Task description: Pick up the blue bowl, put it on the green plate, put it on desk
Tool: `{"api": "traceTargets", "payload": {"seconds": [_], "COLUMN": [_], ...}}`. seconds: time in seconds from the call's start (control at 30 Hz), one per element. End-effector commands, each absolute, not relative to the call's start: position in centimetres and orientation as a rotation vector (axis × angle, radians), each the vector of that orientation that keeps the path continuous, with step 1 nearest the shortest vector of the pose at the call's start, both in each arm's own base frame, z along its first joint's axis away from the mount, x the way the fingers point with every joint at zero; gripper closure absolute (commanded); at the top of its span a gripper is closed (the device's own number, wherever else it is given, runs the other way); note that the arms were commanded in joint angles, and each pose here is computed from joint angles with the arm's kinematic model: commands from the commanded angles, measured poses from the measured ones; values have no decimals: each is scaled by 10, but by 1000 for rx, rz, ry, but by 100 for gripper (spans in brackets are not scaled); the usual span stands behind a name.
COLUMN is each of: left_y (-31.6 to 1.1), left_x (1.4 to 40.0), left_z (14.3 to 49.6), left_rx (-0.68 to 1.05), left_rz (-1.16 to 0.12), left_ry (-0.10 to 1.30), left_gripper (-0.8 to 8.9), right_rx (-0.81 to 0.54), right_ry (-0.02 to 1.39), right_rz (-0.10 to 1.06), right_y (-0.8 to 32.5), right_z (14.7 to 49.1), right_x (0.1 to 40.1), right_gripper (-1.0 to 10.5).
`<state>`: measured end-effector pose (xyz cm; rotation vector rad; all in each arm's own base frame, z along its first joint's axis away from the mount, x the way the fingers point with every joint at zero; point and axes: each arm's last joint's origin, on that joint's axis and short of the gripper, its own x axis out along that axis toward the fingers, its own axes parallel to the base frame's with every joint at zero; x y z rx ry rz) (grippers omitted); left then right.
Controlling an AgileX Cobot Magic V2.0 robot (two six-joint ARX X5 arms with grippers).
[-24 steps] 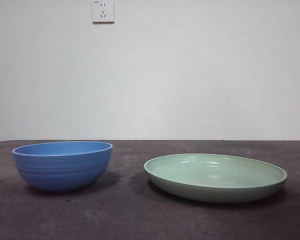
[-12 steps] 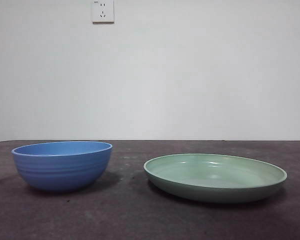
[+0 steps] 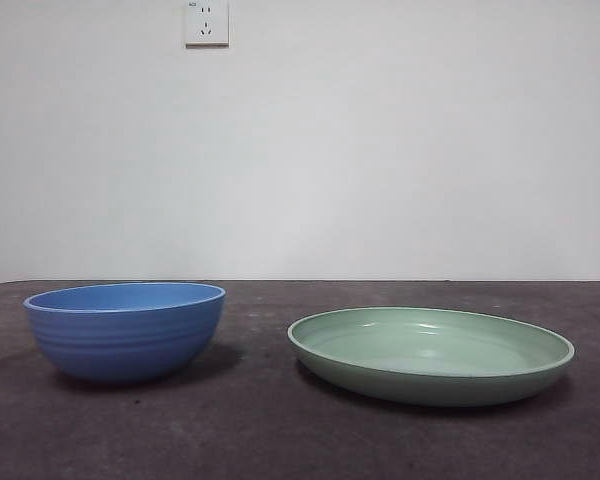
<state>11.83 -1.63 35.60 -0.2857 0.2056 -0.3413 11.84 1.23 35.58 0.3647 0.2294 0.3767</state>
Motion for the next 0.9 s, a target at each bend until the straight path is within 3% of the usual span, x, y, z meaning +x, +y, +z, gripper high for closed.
{"api": "traceTargets", "payload": {"seconds": [0.03, 0.37, 0.63, 0.7, 0.83, 0.9], "left_y": [-19, -37, -50, -52, -53, -54], "left_x": [124, 149, 160, 161, 161, 161], "left_z": [378, 405, 395, 395, 395, 395], "left_rx": [-241, -259, -240, -238, -224, -213], "left_rz": [-394, -643, -722, -731, -741, -745], "left_ry": [201, 320, 406, 402, 399, 395], "left_gripper": [798, 798, 773, 713, 477, 360], "right_rx": [314, 300, 301, 301, 298, 285], "right_ry": [251, 509, 535, 536, 535, 531], "right_rz": [428, 580, 605, 604, 605, 609], "right_y": [16, 27, 28, 28, 28, 28], "right_z": [370, 375, 373, 373, 373, 373], "right_x": [122, 137, 139, 139, 139, 139], "right_gripper": [934, 934, 933, 933, 926, 807]}}
